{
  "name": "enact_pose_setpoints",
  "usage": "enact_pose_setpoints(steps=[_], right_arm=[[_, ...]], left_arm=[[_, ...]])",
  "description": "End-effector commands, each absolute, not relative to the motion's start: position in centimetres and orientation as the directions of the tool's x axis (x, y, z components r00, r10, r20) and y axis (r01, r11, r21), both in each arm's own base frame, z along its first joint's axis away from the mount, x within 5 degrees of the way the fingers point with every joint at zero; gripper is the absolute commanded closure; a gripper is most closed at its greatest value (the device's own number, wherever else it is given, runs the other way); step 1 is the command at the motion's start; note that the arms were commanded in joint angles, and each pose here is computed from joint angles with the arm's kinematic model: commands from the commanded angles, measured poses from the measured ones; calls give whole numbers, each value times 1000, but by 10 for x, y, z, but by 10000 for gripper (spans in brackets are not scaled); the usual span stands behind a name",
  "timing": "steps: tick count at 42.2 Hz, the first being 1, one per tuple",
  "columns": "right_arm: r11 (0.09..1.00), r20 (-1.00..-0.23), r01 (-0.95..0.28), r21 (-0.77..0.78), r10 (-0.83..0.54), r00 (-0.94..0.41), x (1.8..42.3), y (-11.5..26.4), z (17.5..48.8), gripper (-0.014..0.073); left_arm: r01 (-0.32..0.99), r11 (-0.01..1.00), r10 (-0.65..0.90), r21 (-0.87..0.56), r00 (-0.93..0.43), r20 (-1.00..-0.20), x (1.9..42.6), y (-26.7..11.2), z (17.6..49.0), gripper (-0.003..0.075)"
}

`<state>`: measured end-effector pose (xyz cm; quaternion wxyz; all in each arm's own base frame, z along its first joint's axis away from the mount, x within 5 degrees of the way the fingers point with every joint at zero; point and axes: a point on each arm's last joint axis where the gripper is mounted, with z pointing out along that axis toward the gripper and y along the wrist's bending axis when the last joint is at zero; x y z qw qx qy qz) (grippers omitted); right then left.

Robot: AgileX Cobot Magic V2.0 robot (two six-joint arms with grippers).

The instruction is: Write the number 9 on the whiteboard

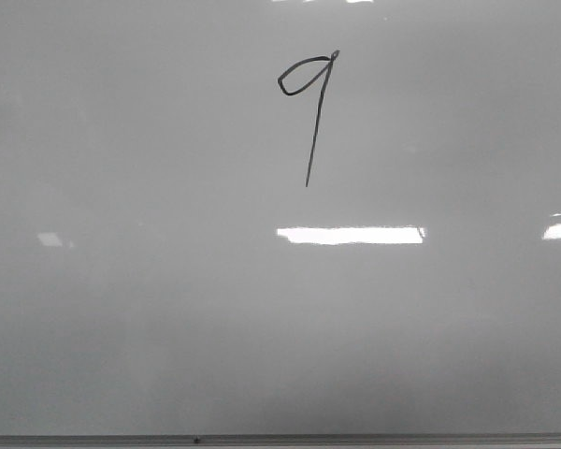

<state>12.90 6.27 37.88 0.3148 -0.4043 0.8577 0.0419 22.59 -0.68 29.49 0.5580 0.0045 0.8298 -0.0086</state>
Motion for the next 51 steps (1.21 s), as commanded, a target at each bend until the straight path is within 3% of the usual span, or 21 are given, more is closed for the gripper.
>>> enact_pose_setpoints(steps=[1,20,30,37,43,51], right_arm=[[686,-629,-695,-215,-642,-439,132,62,389,4],[686,-629,-695,-215,-642,-439,132,62,389,4],[690,-630,-692,-211,-637,-443,132,62,389,4],[707,-632,-680,-194,-620,-465,131,62,389,4],[773,-631,-613,-162,-558,-538,124,55,391,4],[899,-708,-434,-56,-342,-618,104,42,401,4]], left_arm=[[52,998,-32,-46,-241,-970,242,-11,303,639],[110,991,-48,-76,-241,-969,294,-19,249,622],[108,991,-43,-76,-284,-958,300,-19,236,382],[106,992,-34,-68,-294,-955,299,-18,237,358],[92,995,-8,-40,-333,-943,289,-16,246,361],[52,997,80,64,-432,-898,263,-9,286,361]])
